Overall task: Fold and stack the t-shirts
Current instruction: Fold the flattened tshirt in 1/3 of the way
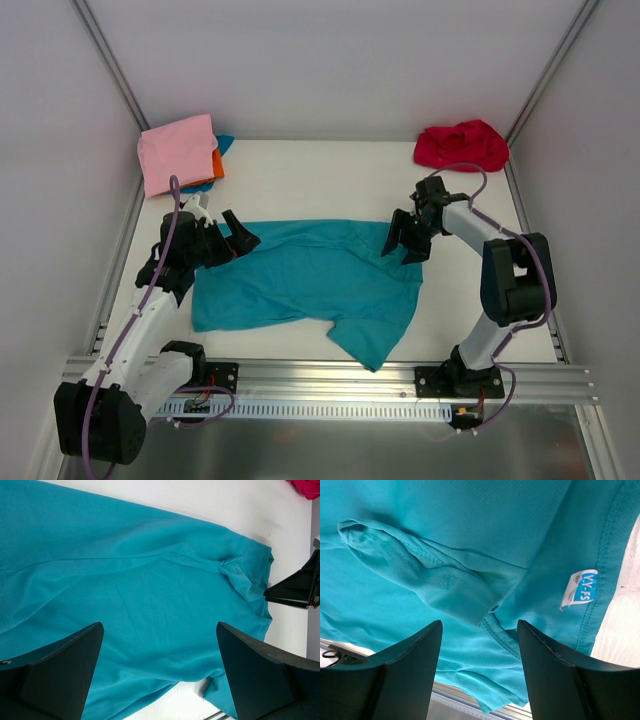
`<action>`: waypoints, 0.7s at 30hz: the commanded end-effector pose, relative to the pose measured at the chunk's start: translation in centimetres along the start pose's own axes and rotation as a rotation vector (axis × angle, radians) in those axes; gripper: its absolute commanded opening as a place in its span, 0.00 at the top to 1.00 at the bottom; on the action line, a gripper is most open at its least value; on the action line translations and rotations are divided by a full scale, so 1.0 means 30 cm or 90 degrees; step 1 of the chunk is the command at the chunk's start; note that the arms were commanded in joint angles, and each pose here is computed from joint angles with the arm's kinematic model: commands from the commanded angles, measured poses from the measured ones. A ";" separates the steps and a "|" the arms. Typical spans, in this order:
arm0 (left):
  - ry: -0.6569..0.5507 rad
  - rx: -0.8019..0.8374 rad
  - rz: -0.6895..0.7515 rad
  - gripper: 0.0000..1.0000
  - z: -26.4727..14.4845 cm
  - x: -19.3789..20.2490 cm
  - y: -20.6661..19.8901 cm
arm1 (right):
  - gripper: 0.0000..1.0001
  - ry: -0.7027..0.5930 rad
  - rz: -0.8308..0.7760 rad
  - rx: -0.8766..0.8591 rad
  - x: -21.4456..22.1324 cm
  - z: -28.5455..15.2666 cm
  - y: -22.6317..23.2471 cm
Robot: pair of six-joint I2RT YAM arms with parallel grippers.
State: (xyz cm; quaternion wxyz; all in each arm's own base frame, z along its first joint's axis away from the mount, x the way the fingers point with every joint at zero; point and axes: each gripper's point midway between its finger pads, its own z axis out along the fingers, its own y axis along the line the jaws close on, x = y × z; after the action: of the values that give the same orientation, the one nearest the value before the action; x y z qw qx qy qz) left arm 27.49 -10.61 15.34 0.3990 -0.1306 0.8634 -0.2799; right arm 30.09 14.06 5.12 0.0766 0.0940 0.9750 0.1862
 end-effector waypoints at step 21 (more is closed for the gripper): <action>0.014 -0.001 0.024 0.01 0.014 0.005 0.006 | 0.49 -0.009 0.007 -0.026 -0.095 0.051 0.049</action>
State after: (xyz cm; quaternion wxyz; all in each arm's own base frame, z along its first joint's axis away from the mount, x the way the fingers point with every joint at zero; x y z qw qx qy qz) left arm 27.56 -10.55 14.47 0.3883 -0.1260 0.8713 -0.2722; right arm 31.92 14.83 3.42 0.0668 0.0975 0.9740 0.1931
